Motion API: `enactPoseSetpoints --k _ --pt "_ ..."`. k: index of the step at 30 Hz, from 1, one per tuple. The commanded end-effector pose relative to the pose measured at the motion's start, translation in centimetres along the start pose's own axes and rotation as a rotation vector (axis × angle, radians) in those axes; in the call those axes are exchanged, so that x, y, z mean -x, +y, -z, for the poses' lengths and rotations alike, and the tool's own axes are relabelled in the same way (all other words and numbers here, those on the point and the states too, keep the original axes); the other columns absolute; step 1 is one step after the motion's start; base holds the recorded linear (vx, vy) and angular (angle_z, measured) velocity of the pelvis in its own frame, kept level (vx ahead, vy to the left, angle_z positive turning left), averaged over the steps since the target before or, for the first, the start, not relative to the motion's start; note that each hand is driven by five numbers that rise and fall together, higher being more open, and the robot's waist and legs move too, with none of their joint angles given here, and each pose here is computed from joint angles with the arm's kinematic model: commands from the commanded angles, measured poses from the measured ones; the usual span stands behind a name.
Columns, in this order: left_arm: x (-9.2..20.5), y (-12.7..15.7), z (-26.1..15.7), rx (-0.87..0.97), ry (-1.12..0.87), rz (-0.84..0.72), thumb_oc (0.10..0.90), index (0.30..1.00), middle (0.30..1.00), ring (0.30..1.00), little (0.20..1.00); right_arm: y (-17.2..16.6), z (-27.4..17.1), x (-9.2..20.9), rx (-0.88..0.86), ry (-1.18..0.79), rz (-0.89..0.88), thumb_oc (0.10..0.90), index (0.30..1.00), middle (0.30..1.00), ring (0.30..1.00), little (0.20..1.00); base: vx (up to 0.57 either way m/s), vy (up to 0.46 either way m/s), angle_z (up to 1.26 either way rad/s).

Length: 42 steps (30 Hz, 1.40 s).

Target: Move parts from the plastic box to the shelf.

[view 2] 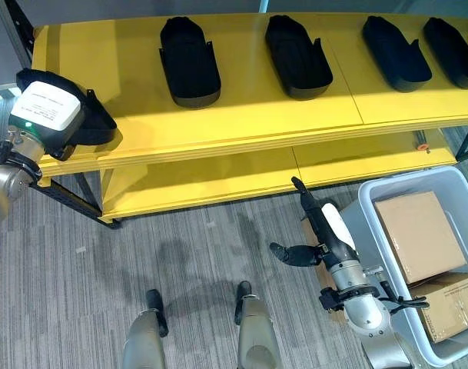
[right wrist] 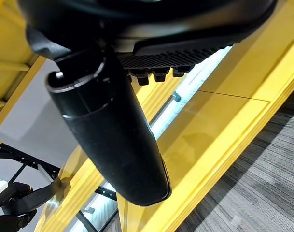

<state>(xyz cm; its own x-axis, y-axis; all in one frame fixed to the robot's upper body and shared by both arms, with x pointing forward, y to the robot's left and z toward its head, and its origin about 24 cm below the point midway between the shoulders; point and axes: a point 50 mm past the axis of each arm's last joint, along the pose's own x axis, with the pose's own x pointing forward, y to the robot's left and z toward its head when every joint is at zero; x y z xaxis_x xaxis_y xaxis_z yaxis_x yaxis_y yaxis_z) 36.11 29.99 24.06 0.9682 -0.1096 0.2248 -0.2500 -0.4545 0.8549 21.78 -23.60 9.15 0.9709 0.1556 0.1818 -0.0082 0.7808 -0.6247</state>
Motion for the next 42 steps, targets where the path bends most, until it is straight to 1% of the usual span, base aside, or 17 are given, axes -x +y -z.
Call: enactPoseSetpoints --k 1,4,5,10,12,20,28,35,42 --pt "0.0 4.0 4.0 -0.112 0.115 -0.112 0.4 0.3 0.3 0.3 0.3 -3.6 -4.3 -1.3 0.017 -0.269 0.174 0.9 1.0 1.0 1.0 1.0 0.08 0.035 0.02" --pt "-0.3 4.3 4.2 -0.176 0.109 -0.105 0.4 0.3 0.3 0.3 0.3 -3.8 -4.6 -1.3 0.027 -0.286 0.185 0.9 1.0 1.0 1.0 1.0 -0.02 0.038 0.0" --pt "-0.4 4.4 4.3 -0.225 0.105 -0.091 0.4 0.3 0.3 0.3 0.3 -3.9 -4.7 -1.4 0.035 -0.293 0.185 0.9 1.0 1.0 1.0 1.0 0.02 0.036 0.03" --pt "-1.1 4.9 4.2 -0.304 0.089 -0.081 0.4 0.3 0.3 0.3 0.3 -4.3 -5.1 -1.4 0.055 -0.316 0.204 0.9 1.0 1.0 1.0 1.0 0.02 0.005 0.01" --pt "-1.1 4.6 4.4 -0.332 0.091 -0.057 0.4 0.3 0.3 0.3 0.3 -4.5 -5.2 -1.4 0.064 -0.322 0.211 0.9 1.0 1.0 1.0 1.0 0.02 0.033 -0.03" --pt "-1.1 3.9 4.4 -0.406 0.064 0.008 0.4 0.3 0.3 0.3 0.3 -4.9 -5.4 -1.1 0.087 -0.328 0.222 0.9 1.0 1.0 1.0 1.0 0.02 0.029 -0.1" --pt "-0.9 3.6 4.8 -0.432 0.062 0.034 0.4 0.3 0.3 0.3 0.3 -4.9 -5.2 -0.8 0.102 -0.319 0.223 0.9 1.0 1.0 1.0 1.0 0.02 0.016 -0.05" --pt "-0.8 3.7 5.1 -0.518 0.032 0.065 0.4 0.3 0.3 0.3 0.3 -5.0 -5.2 -0.7 0.11 -0.313 0.223 0.9 1.0 1.0 1.0 1.0 0.0 0.0 0.0" --pt "-0.3 2.7 5.4 -0.583 0.006 0.134 0.4 0.3 0.3 0.3 0.3 -4.9 -5.4 -0.9 0.102 -0.325 0.215 0.9 1.0 1.0 1.0 1.0 0.0 0.002 -0.01"
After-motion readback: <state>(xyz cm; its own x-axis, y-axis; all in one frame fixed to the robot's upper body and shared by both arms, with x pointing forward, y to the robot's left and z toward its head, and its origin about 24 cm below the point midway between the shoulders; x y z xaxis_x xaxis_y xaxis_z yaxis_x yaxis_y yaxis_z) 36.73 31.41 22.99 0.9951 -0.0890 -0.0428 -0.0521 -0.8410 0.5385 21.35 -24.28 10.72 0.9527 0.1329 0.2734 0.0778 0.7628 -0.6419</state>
